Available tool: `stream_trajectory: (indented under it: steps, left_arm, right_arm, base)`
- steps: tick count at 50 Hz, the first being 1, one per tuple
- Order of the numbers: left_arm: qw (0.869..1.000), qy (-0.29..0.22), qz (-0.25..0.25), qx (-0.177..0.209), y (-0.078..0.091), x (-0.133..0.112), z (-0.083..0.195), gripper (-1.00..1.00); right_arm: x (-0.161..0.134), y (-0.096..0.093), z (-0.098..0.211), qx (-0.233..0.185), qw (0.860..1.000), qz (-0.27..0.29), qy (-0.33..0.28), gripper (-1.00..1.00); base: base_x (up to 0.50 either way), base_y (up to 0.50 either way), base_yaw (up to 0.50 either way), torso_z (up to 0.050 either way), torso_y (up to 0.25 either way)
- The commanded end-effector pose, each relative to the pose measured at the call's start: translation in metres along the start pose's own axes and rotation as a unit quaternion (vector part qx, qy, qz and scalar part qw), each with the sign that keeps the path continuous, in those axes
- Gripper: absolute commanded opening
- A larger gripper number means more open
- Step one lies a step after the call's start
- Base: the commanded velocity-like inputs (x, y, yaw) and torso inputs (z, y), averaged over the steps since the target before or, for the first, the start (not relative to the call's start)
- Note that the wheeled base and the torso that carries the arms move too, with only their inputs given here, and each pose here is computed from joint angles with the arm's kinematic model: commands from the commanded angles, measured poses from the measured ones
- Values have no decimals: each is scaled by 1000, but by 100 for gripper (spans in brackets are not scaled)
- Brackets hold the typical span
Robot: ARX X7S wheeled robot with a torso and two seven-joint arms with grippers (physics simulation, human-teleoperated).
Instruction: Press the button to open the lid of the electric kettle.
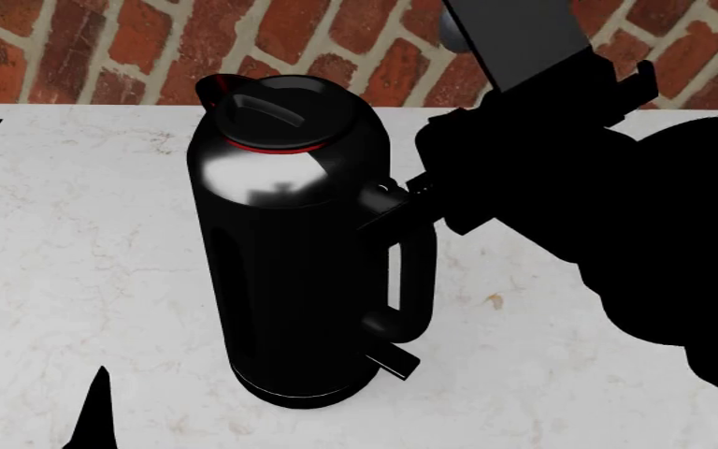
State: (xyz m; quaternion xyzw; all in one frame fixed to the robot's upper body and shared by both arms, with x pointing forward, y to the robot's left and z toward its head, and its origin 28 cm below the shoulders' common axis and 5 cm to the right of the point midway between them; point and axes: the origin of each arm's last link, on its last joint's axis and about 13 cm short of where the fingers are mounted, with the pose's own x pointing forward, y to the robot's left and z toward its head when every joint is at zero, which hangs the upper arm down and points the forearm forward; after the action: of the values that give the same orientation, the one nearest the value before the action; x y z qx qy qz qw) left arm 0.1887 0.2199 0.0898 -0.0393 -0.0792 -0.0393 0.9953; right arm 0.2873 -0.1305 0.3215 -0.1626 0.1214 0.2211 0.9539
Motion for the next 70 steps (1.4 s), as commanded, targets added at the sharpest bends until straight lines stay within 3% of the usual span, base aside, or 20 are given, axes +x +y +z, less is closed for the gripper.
stream_trajectory:
  steps: [1,8,19,35,56,70]
  left_arm:
    - [1000,-16,6,3,1,3,0,100]
    - [1000,-14,4,5,-1,3,-1,100]
    - [1000,-11,5,6,0,3,-2,100]
    - [1000,-8,5,6,0,2,-2,100]
    - [1000,-3,7,9,0,2,-3,100]
    - [1000,-4,9,11,1,0,-1,100]
  right_arm:
    - [-17,-5,19,-5,1000,19,-10,-100]
    - [-28,-1,15,-9,1000,29,-1,-100]
    - [-23,10,14,-15,995,102,18,-100]
    - [-29,13,8,-15,995,93,10,-100]
    - [11,10,-4,-8,993,110,41,-100]
    - [15,16,-18,-6,991,119,58,-100]
  base:
    - [0,0,0,0,0]
    - [0,0,0,0,0]
    - [0,0,0,0,0]
    - [0,0,0,0,0]
    - [1,0,0,0,0]
    - [6,3,7,0,0]
